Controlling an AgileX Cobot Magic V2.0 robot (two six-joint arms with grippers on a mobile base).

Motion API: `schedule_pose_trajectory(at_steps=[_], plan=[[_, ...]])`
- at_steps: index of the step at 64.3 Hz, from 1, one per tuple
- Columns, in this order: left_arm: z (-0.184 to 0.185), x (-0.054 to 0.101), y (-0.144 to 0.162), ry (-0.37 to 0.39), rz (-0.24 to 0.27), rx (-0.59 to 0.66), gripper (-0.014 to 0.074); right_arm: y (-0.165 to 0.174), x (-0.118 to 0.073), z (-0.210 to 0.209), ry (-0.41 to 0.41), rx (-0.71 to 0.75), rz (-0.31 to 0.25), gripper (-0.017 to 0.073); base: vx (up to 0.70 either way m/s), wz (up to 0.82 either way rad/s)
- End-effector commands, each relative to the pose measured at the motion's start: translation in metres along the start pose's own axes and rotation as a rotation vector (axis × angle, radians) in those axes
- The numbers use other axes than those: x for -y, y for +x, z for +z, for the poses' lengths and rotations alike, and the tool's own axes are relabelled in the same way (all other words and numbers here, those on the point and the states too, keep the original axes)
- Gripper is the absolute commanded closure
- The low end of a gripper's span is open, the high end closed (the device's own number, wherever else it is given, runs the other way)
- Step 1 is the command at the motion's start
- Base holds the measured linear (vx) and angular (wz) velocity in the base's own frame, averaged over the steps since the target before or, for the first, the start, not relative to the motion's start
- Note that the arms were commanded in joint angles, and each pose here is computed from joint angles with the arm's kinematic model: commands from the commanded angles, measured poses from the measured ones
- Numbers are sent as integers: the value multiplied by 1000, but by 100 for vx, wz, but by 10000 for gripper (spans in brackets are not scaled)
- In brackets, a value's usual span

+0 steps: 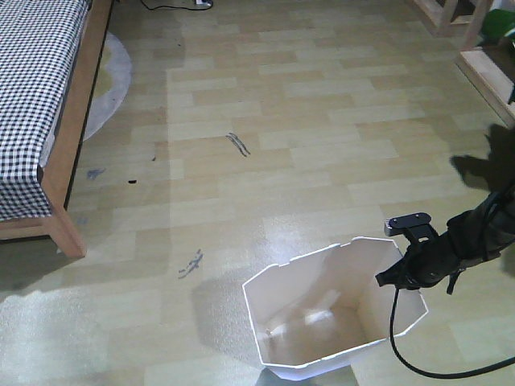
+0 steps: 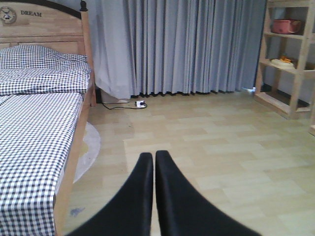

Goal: Move trash bin to bedside with robot
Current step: 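Turn the base toward the bed carrying the bin in the right gripper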

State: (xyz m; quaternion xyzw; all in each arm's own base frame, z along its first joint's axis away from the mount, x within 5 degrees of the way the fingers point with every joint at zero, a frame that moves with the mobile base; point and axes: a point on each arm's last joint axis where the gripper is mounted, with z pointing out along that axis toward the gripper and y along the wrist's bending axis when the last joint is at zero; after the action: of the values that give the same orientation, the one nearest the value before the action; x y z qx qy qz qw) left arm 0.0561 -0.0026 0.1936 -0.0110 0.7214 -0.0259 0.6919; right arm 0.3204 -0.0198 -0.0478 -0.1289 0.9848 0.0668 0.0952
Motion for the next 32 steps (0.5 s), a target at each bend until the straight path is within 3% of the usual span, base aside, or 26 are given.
schedule_pose_trajectory(at_steps=[1,32], plan=[[0,-2,1,-12,-13,52,599,-22,-6,-24,-87,103,11,562,40,11],[0,-2,1,-12,-13,52,599,-22,-6,-24,-88,103,10,562,43,15]])
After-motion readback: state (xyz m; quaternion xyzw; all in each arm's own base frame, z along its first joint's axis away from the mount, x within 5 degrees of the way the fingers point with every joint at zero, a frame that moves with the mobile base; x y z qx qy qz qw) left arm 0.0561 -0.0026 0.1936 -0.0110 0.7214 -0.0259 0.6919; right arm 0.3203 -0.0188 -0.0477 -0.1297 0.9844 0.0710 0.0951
